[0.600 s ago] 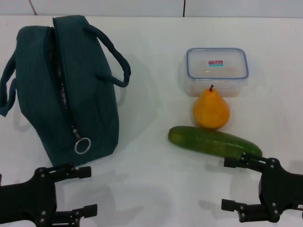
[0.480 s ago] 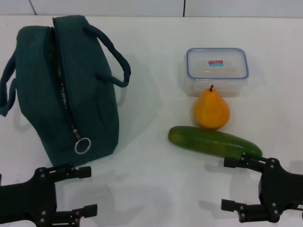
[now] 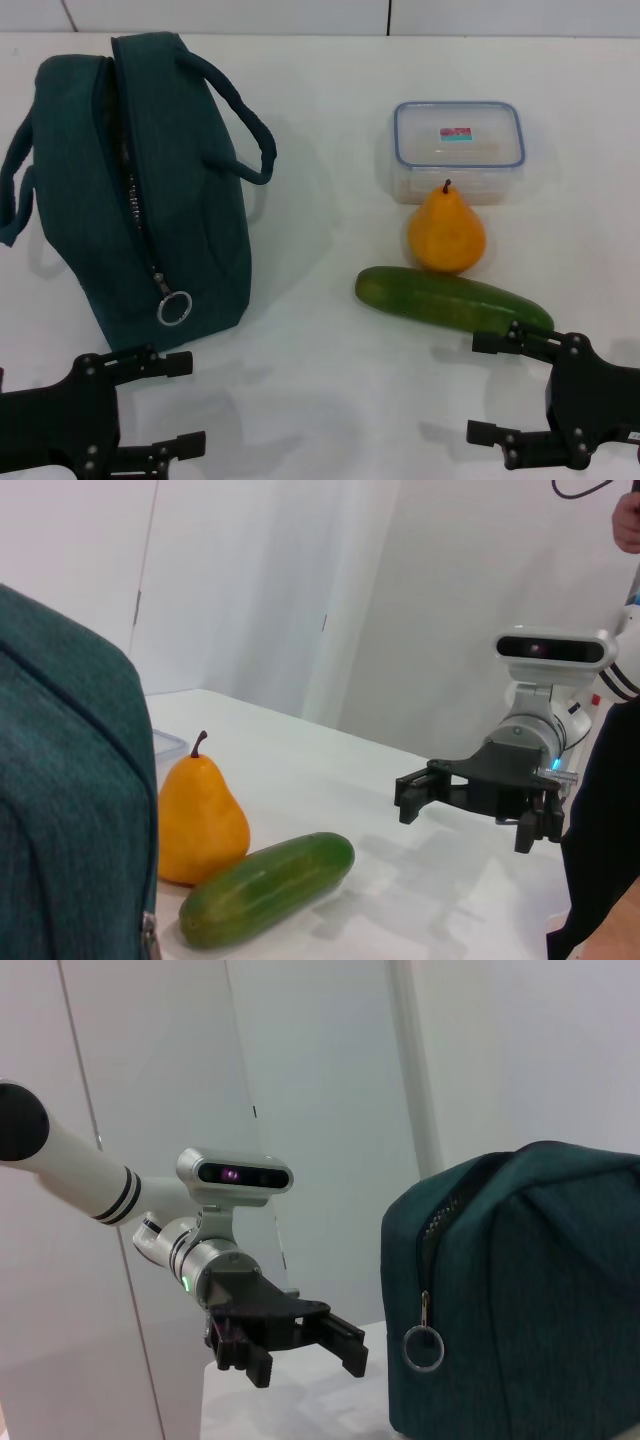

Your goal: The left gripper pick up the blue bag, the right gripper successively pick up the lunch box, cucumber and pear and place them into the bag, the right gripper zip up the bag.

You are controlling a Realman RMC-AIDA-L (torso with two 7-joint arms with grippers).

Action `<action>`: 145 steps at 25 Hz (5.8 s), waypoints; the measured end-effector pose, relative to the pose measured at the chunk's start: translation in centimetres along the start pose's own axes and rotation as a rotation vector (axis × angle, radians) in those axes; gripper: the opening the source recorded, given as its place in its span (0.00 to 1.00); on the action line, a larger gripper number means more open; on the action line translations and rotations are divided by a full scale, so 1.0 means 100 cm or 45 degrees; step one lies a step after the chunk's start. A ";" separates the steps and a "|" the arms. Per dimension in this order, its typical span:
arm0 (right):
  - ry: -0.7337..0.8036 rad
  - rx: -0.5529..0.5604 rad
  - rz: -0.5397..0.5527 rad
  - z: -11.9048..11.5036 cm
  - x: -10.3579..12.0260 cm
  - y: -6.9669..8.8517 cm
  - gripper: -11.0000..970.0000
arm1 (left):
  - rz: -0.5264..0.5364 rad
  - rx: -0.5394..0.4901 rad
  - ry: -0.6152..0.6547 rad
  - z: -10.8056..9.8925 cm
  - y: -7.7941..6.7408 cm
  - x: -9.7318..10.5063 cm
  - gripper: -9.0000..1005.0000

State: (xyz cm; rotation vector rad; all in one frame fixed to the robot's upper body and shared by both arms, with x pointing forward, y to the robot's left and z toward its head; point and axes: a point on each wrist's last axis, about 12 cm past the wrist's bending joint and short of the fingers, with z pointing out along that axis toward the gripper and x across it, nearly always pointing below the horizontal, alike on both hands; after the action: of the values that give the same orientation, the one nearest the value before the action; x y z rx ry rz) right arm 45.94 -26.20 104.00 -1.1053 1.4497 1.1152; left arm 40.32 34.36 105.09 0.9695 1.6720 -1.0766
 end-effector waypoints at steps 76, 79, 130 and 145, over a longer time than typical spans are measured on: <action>-0.037 0.002 -0.005 -0.001 -0.003 0.000 0.91 | -0.916 -0.528 0.310 -0.022 0.111 -0.189 0.48; -0.037 0.001 -0.008 -0.001 -0.004 0.000 0.91 | -0.909 -0.516 0.333 -0.018 0.112 -0.189 0.41; -0.795 0.866 1.495 -0.004 0.008 -0.079 0.91 | -0.756 -0.321 0.234 0.024 0.108 -0.222 0.05; -0.684 0.927 1.528 0.026 -0.007 -0.113 0.91 | -0.735 -0.331 0.220 0.025 0.111 -0.229 0.05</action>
State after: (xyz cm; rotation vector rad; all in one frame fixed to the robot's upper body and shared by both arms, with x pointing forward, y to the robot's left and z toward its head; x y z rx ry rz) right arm 57.48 -25.53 103.19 0.6677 1.8122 1.2934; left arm 57.84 32.31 123.61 0.4237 2.2485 -1.1164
